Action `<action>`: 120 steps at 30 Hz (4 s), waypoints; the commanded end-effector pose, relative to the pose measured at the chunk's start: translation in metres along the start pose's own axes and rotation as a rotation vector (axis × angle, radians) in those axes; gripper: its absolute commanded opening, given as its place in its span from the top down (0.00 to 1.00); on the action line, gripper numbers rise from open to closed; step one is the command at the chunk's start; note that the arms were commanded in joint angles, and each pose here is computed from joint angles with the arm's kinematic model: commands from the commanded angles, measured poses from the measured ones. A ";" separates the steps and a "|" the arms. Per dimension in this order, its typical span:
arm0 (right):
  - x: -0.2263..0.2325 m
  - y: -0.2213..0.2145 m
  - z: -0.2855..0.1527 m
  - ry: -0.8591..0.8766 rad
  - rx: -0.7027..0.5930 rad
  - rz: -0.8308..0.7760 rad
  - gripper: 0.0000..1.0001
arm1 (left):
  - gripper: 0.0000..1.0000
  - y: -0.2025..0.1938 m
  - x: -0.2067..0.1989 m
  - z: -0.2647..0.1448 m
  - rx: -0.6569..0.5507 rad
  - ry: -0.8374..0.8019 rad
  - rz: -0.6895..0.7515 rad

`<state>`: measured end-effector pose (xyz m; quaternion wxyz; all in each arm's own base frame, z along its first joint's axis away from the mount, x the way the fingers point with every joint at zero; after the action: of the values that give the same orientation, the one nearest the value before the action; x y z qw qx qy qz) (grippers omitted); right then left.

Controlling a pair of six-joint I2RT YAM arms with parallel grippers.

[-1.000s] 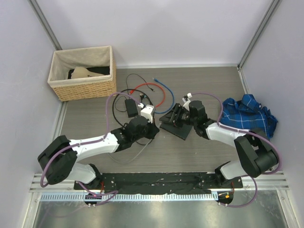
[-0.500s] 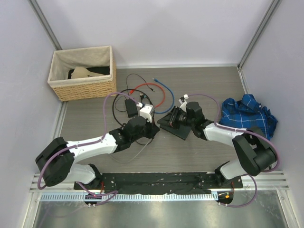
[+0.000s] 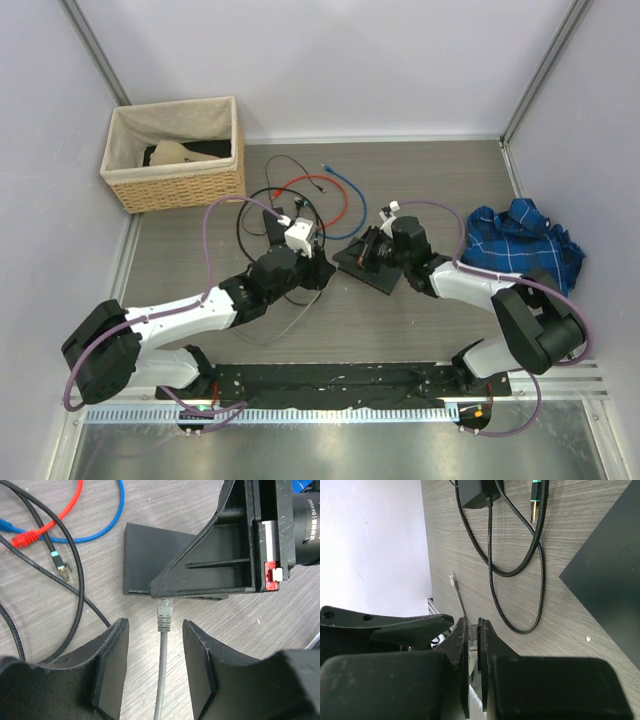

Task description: Insert the plug into the switch port

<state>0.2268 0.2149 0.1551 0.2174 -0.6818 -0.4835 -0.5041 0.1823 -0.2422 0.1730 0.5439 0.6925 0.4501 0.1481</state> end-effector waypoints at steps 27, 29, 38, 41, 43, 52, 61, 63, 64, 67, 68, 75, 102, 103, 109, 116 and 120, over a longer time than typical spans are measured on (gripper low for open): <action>0.004 -0.002 -0.003 -0.027 -0.067 -0.086 0.91 | 1.00 -0.004 -0.009 0.017 -0.013 -0.013 0.085; 0.003 0.005 -0.005 -0.050 -0.094 -0.163 0.80 | 1.00 -0.010 -0.006 0.017 0.004 -0.006 0.089; 0.005 0.060 -0.018 -0.375 -0.290 -0.540 0.33 | 1.00 -0.030 0.003 0.026 0.085 0.036 0.139; -0.001 0.072 -0.021 -0.497 -0.291 -0.650 0.24 | 1.00 -0.034 0.003 0.029 0.104 0.030 0.159; -0.002 0.078 -0.018 -0.530 -0.274 -0.710 0.21 | 1.00 -0.039 0.005 0.032 0.131 0.035 0.175; -0.020 0.093 0.000 -0.598 -0.188 -0.791 0.17 | 1.00 -0.046 0.013 0.034 0.111 0.083 0.188; -0.040 0.118 0.008 -0.608 -0.148 -0.814 0.15 | 1.00 -0.055 0.016 0.044 0.126 0.088 0.231; -0.042 0.118 0.011 -0.574 -0.115 -0.813 0.15 | 1.00 -0.055 0.013 0.047 0.133 0.060 0.226; -0.042 0.118 0.012 -0.557 -0.105 -0.809 0.15 | 1.00 -0.058 0.013 0.050 0.147 0.060 0.225; -0.045 0.119 0.013 -0.516 -0.085 -0.791 0.15 | 1.00 -0.062 0.012 0.057 0.173 0.058 0.224; -0.046 0.120 0.013 -0.507 -0.093 -0.793 0.15 | 1.00 -0.064 0.012 0.059 0.177 0.060 0.224; -0.058 0.119 0.016 -0.483 -0.072 -0.760 0.15 | 1.00 -0.065 0.011 0.068 0.184 0.068 0.225; -0.074 0.115 0.026 -0.462 -0.033 -0.742 0.16 | 1.00 -0.050 0.007 0.077 0.125 0.127 0.196; -0.074 0.116 0.026 -0.461 -0.035 -0.745 0.16 | 1.00 -0.049 0.006 0.077 0.123 0.122 0.193; -0.076 0.114 0.026 -0.464 -0.025 -0.740 0.16 | 1.00 -0.047 0.000 0.078 0.118 0.101 0.210; -0.080 0.111 0.027 -0.462 -0.011 -0.732 0.16 | 1.00 -0.049 -0.003 0.082 0.124 0.095 0.211; -0.081 0.109 0.027 -0.458 -0.001 -0.723 0.16 | 1.00 -0.048 -0.001 0.084 0.110 0.123 0.215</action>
<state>0.3353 0.1521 0.0983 -0.0948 -0.5621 -0.7236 -0.3891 0.2061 -0.2793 0.0827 0.4171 0.7809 0.4187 0.2025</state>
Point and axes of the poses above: each gripper's point midway between its finger pads, its own z axis out along the fingers, its own x axis along the line the jaws close on, y = z × x, the point moved 9 cm from there along -z, back along the fingers, and after that the axes turned 4 degrees about z, right-handed, at the moved point
